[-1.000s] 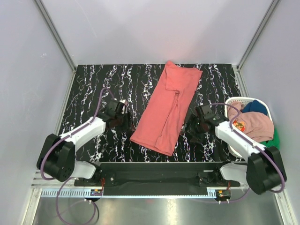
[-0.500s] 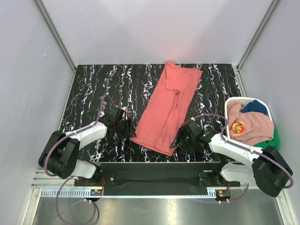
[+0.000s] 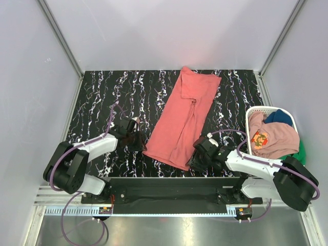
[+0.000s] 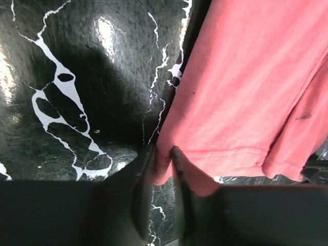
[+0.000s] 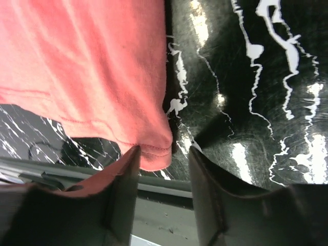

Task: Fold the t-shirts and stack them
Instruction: Fold the tshirt

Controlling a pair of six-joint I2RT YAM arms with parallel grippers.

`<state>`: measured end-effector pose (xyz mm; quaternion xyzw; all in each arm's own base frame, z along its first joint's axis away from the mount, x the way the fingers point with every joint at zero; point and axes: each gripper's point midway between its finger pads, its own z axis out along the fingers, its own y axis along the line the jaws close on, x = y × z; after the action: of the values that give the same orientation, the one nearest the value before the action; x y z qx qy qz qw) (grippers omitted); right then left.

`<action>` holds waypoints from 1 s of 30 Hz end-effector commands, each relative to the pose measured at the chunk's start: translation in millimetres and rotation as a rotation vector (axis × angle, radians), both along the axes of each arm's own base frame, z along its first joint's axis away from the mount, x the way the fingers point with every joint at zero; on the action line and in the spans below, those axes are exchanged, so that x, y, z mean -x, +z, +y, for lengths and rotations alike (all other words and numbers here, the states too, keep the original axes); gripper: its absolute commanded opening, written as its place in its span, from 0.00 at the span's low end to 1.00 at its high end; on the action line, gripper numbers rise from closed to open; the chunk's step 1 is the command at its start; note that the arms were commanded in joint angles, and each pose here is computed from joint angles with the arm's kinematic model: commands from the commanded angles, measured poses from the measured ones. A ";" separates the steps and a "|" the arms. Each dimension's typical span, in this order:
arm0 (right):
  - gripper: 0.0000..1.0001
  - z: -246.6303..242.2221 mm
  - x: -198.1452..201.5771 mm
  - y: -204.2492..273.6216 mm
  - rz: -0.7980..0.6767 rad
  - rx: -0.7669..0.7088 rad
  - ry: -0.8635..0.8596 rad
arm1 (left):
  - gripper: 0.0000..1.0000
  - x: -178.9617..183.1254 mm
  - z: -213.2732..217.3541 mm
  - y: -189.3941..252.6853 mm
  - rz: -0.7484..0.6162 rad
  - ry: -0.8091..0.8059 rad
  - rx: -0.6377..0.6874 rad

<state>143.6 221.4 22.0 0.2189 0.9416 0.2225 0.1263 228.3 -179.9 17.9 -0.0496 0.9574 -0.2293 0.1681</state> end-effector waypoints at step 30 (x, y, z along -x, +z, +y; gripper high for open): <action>0.00 -80.8 64.1 46.1 0.067 0.158 0.025 | 0.00 99.7 -49.1 51.1 0.047 -0.023 0.305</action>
<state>84.3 148.8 54.0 0.2142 0.9571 0.1624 0.1084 129.3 -229.0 68.4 -0.0468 0.9164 -0.3743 0.1341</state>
